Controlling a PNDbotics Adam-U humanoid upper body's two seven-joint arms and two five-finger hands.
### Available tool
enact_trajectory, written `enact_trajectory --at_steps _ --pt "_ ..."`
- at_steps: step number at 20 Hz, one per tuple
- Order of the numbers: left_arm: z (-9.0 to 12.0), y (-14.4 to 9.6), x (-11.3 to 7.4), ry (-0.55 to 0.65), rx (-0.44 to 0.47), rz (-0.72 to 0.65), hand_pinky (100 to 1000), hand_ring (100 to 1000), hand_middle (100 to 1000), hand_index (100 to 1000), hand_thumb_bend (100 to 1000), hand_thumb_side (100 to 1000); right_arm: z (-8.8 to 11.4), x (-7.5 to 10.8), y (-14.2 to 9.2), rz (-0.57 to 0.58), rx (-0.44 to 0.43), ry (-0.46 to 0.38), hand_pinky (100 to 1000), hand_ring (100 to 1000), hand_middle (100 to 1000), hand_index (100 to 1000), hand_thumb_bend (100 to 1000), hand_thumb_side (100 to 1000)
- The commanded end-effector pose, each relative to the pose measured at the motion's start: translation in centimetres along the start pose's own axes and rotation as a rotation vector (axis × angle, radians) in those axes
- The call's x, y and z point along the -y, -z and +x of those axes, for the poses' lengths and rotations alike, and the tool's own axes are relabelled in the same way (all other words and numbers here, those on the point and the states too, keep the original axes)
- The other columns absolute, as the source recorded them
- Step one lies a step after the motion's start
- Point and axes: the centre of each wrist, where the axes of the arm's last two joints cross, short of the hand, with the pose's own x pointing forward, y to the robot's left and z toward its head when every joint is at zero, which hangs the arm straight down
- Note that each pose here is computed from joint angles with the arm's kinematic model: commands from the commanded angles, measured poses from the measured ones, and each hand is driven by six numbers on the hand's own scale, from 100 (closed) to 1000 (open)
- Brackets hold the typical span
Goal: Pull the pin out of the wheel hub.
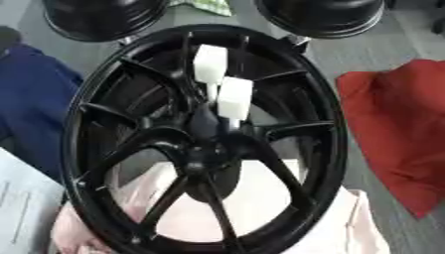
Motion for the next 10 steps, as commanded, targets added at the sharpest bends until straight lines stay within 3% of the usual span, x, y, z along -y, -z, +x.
enact_trajectory --at_steps 1,10 --pt "1.3 0.6 -1.7 0.148 0.060 -0.148 736 712 617 766 512 458 0.8 0.0 0.4 0.017 0.023 -0.018 718 687 683 726 100 683" --pt "5.4 4.0 -3.0 0.204 0.116 -0.449 760 718 655 783 499 464 0.8 0.3 0.4 0.023 0.016 -0.034 717 685 681 724 100 681"
